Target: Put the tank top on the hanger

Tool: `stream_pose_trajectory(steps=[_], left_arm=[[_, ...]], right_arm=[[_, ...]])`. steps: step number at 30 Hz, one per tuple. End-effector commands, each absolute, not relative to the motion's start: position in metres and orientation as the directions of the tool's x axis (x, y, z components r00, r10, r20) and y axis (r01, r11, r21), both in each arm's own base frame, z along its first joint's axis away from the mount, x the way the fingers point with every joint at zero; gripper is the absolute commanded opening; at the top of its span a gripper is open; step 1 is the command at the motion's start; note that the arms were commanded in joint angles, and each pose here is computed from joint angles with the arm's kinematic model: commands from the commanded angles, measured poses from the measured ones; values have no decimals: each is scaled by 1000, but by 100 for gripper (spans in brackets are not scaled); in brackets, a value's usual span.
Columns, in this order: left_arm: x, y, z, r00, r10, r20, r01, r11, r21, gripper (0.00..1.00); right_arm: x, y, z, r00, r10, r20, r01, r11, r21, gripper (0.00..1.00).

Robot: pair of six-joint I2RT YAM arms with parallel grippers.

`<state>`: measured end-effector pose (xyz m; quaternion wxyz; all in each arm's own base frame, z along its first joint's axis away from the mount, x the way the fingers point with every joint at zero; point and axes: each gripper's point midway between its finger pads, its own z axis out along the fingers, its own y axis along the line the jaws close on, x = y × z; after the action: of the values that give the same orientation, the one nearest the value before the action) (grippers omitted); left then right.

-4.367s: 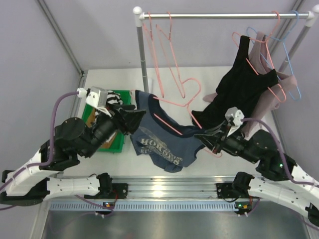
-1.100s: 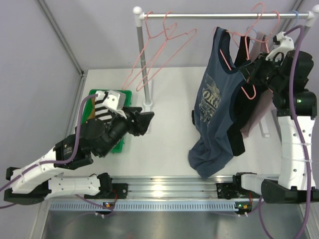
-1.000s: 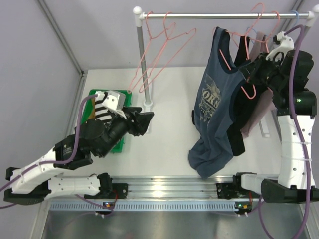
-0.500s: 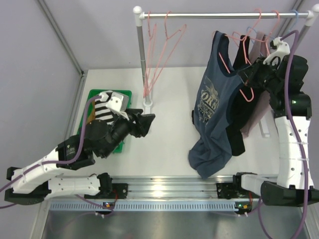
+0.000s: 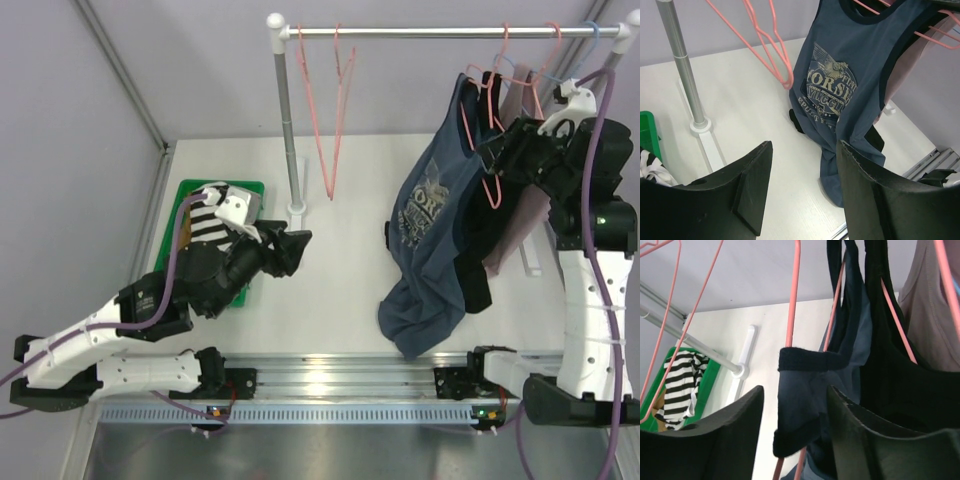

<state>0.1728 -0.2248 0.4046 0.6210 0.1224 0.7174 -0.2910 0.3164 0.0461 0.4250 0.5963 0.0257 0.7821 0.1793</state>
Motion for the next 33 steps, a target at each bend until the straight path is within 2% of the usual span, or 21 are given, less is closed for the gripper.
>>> stream_pose_trajectory(steps=[1,10,14,19,25,33], left_arm=[[177,-224,405,-195,-204,-959,516,811,-277,59],[177,-226,399,-206,-197,-959,509,815,-276,59],[178,-226,397,-210,-195,-958,504,818,-277,59],[179,-228,392,-215,-199,-956,495,822,-282,59],[184,-224,377,-238,-190,-952,442,852,-281,59],[188,-200,336,-286,-157,-945,314,917,-248,59]], right_arm=[[296,34,451,-219,239,-946,-139,952,273,55],[257,37,485,-170,222,-960,-160,955,249,71],[245,67,499,-198,241,-950,-307,905,294,70],[246,105,492,-238,210,-948,-365,886,287,69],[237,163,450,-293,159,-943,-409,871,274,68],[202,213,329,-430,133,-893,-424,843,330,68]])
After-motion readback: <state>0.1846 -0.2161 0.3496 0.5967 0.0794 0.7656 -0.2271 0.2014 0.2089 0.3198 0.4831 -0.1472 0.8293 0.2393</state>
